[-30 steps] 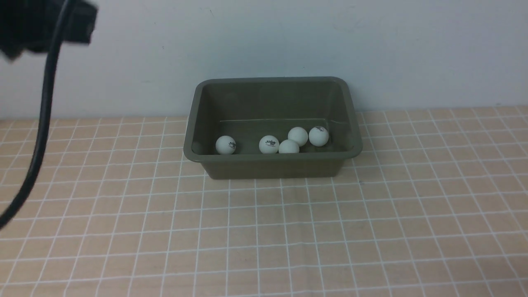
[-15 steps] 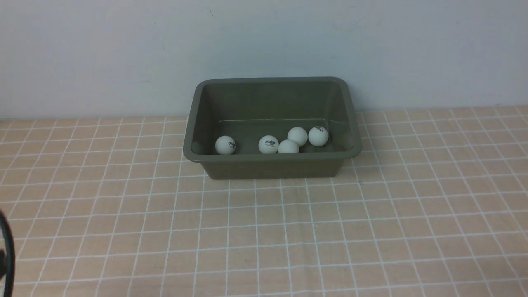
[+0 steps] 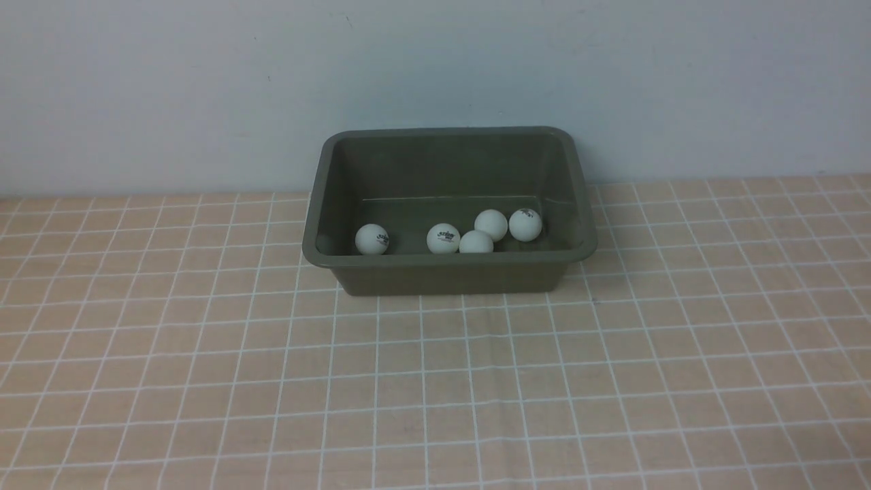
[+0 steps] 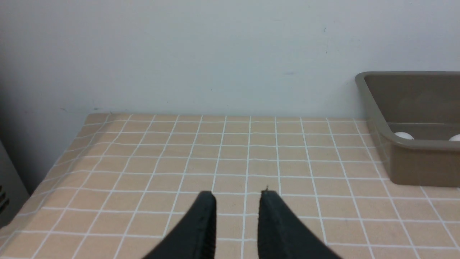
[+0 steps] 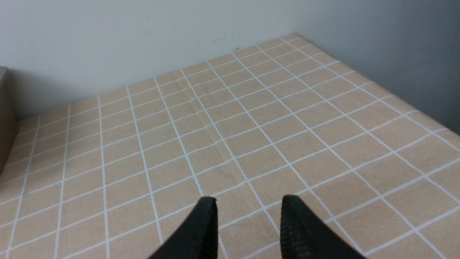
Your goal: Put the table tennis balls into the box on the light coffee tablecloth.
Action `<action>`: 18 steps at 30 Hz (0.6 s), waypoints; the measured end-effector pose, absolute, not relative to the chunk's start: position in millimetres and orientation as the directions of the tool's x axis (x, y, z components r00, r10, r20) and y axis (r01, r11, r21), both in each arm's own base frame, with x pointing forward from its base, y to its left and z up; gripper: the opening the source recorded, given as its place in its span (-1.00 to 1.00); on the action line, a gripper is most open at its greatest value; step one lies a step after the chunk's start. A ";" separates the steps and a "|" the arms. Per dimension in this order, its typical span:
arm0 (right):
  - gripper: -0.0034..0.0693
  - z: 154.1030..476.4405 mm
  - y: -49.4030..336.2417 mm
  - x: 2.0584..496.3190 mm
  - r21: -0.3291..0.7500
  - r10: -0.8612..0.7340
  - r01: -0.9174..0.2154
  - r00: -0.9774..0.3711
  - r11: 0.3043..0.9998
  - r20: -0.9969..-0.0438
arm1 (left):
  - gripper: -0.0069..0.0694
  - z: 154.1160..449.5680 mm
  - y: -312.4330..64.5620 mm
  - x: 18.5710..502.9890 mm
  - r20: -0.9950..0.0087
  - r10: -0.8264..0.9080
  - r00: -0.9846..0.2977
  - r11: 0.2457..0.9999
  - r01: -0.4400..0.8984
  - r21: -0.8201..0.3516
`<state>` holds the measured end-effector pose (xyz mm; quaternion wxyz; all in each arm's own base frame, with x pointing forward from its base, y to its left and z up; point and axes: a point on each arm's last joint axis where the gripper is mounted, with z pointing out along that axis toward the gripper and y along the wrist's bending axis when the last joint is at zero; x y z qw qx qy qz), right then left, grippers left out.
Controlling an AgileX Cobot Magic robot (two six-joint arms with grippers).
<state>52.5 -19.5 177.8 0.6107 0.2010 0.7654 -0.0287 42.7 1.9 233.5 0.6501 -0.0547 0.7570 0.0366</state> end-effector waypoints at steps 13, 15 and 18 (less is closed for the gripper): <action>-0.27 177.8 -19.5 52.5 0.201 0.272 0.343 -0.173 0.918 -0.947 | -0.51 190.8 3.7 50.1 -0.964 -0.041 -0.262 0.991 -0.132 -0.007; -0.27 177.8 -19.5 52.5 0.201 0.272 0.343 -0.173 0.918 -0.947 | -0.51 182.5 4.0 50.9 -0.958 -0.042 -0.284 0.991 -0.131 -0.004; -0.27 177.8 -19.5 52.5 0.201 0.272 0.343 -0.173 0.918 -0.947 | -0.51 170.6 4.2 51.6 -0.948 -0.045 -0.316 0.991 -0.131 -0.004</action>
